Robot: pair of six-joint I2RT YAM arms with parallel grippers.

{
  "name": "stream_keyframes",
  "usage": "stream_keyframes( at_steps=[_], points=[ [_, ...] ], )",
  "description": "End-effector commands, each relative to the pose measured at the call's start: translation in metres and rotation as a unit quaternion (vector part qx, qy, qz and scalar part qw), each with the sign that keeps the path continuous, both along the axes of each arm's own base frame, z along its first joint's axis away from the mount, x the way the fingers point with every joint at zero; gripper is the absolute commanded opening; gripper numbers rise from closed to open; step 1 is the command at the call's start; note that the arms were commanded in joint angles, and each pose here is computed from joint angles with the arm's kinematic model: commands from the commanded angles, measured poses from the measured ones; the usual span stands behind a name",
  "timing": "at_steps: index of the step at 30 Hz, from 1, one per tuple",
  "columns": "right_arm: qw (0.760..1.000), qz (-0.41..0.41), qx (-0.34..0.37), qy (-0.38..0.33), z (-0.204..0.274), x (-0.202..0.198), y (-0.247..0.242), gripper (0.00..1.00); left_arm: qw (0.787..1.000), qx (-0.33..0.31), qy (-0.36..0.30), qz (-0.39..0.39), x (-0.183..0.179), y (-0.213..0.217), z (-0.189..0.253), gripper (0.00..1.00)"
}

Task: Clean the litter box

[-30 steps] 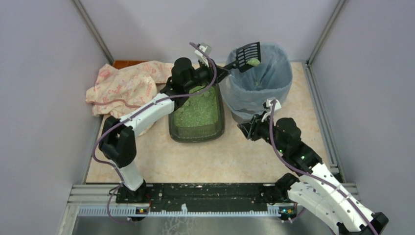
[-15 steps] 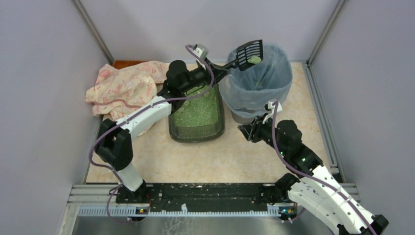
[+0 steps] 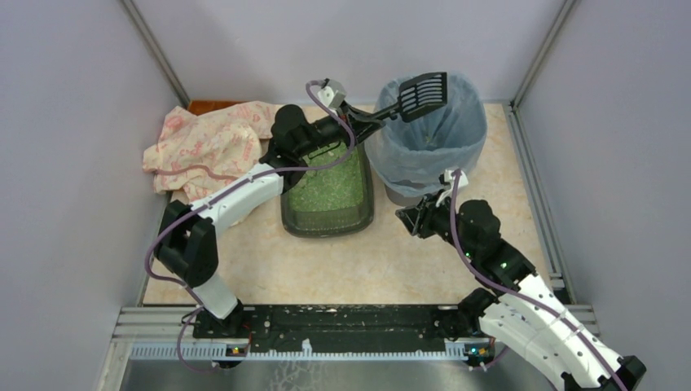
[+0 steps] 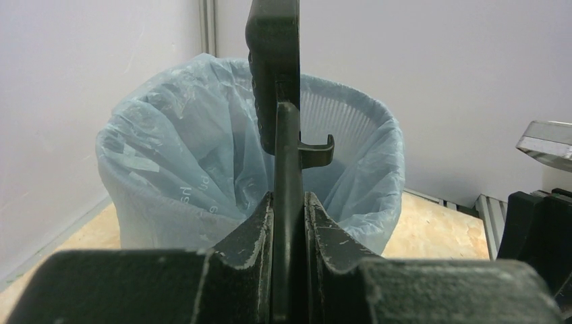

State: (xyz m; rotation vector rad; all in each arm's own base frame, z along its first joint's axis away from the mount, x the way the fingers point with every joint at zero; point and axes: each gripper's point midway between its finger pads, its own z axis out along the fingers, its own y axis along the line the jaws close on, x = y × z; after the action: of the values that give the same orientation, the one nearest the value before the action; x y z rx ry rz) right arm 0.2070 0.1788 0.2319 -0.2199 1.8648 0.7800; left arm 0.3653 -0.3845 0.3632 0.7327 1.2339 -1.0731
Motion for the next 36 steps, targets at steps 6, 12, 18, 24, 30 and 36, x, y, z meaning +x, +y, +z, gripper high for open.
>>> stream_keyframes(
  at_steps=[6, 12, 18, 24, 30, 36],
  points=[
    [1.000, 0.001, 0.020, -0.018, 0.013, 0.002, 0.003, 0.34, 0.997, 0.004, -0.076, -0.024, -0.020, 0.003, 0.023, 0.00],
    [1.000, 0.004, 0.022, -0.016, 0.010, 0.004, 0.005, 0.34, 0.997, -0.065, 0.010, 0.050, 0.008, 0.026, 0.039, 0.00],
    [1.000, 0.005, 0.022, -0.014, 0.006, 0.005, 0.006, 0.34, 0.971, -0.183, 0.111, 0.102, 0.037, 0.091, 0.069, 0.00],
    [1.000, 0.005, 0.018, -0.017, 0.003, 0.007, 0.007, 0.34, 0.928, -0.230, 0.224, 0.188, 0.060, 0.165, 0.047, 0.00],
    [1.000, 0.008, 0.012, -0.013, -0.007, 0.012, 0.012, 0.34, 0.889, -0.182, 0.321, 0.273, 0.050, 0.196, -0.019, 0.00],
    [1.000, 0.013, 0.010, -0.014, -0.012, 0.013, 0.014, 0.34, 0.860, -0.127, 0.392, 0.302, 0.017, 0.208, -0.092, 0.00]
  ],
)
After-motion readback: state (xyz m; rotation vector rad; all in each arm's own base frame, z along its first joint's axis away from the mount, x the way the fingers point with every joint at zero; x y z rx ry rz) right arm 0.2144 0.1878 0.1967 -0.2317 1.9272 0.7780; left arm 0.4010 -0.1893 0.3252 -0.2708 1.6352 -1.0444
